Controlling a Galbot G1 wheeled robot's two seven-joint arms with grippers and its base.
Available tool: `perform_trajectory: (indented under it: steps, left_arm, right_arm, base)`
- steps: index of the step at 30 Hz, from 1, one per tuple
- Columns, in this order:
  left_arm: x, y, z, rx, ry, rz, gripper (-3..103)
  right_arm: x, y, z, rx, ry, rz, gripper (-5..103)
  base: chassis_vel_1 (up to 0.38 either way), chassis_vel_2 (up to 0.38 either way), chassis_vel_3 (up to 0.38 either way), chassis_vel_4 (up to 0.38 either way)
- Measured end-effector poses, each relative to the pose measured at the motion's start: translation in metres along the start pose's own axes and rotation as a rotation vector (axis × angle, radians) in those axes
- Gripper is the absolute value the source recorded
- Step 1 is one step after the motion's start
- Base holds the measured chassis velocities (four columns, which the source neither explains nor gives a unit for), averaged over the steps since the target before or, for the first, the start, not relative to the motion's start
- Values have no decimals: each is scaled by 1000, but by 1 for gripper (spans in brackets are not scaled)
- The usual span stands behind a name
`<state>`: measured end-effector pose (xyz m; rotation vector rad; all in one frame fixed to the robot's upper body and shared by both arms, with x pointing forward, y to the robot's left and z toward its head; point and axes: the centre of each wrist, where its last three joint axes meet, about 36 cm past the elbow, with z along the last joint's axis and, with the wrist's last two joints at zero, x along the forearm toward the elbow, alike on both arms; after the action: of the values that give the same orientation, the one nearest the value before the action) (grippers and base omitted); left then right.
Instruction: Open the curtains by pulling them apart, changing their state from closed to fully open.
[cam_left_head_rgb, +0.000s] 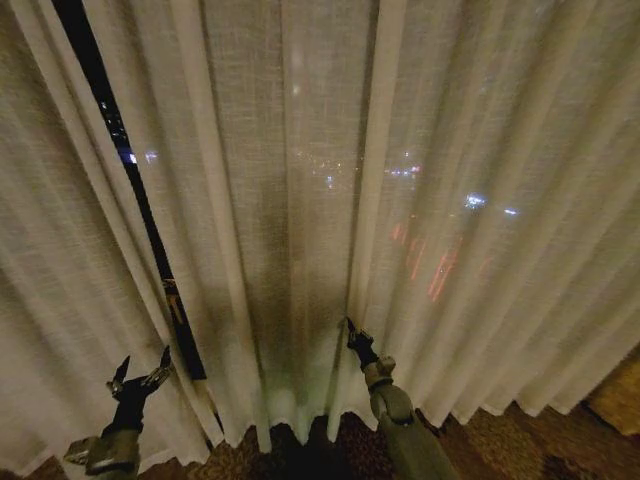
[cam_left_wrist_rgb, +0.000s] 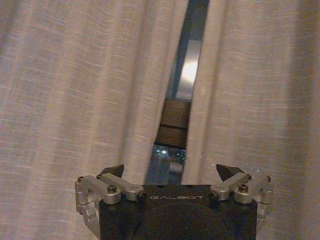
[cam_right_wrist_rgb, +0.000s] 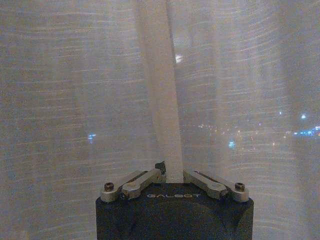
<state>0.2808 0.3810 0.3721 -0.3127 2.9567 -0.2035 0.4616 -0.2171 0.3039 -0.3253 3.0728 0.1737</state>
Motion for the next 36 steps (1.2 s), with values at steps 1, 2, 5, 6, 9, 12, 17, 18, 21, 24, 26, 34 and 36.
perform_trajectory:
  steps: [1,2,5,6,9,12,17,18,21,24,26,34,36]
  left_arm:
    - [0,0,0,0,0,0,100]
    - [0,0,0,0,0,0,100]
    - [0,0,0,0,0,0,100]
    - [0,0,0,0,0,0,100]
    - [0,0,0,0,0,0,100]
    - [0,0,0,0,0,0,100]
    - [0,0,0,0,0,0,100]
    - [0,0,0,0,0,0,100]
    - [0,0,0,0,0,0,100]
    - [0,0,0,0,0,0,100]
    - [0,0,0,0,0,0,100]
    - [0,0,0,0,0,0,100]
    - [0,0,0,0,0,0,100]
  right_arm:
    - [0,-1,0,1,0,0,0]
    - [1,-3,0,1,0,1,0]
    - [1,-6,-1,1,0,2,0]
    - [2,-7,-1,1,0,4,0]
    - [4,-11,-1,2,-2,7,0]
    - [5,-14,-2,1,-6,9,0]
    - [6,-18,-4,3,-10,11,0]
    - [6,-19,-4,3,-10,11,0]
    - [7,-20,-4,5,-10,12,0]
    - [8,-23,-5,6,-12,9,0]
    - [8,-24,-6,7,-12,8,0]
    - [11,-29,-6,10,-14,1,0]
    - [12,-30,-5,11,-14,1,0]
  base:
    - [-184,-191,173,130]
    - [-184,-191,232,199]
    - [-239,-222,235,200]
    - [-263,-236,261,259]
    - [-296,-282,278,277]
    - [-321,-306,312,311]
    - [-328,-335,340,345]
    - [-381,-346,355,364]
    - [-372,-381,372,373]
    - [-362,-364,356,359]
    - [-350,-362,318,339]
    - [-354,-352,352,349]
    - [-368,-350,357,353]
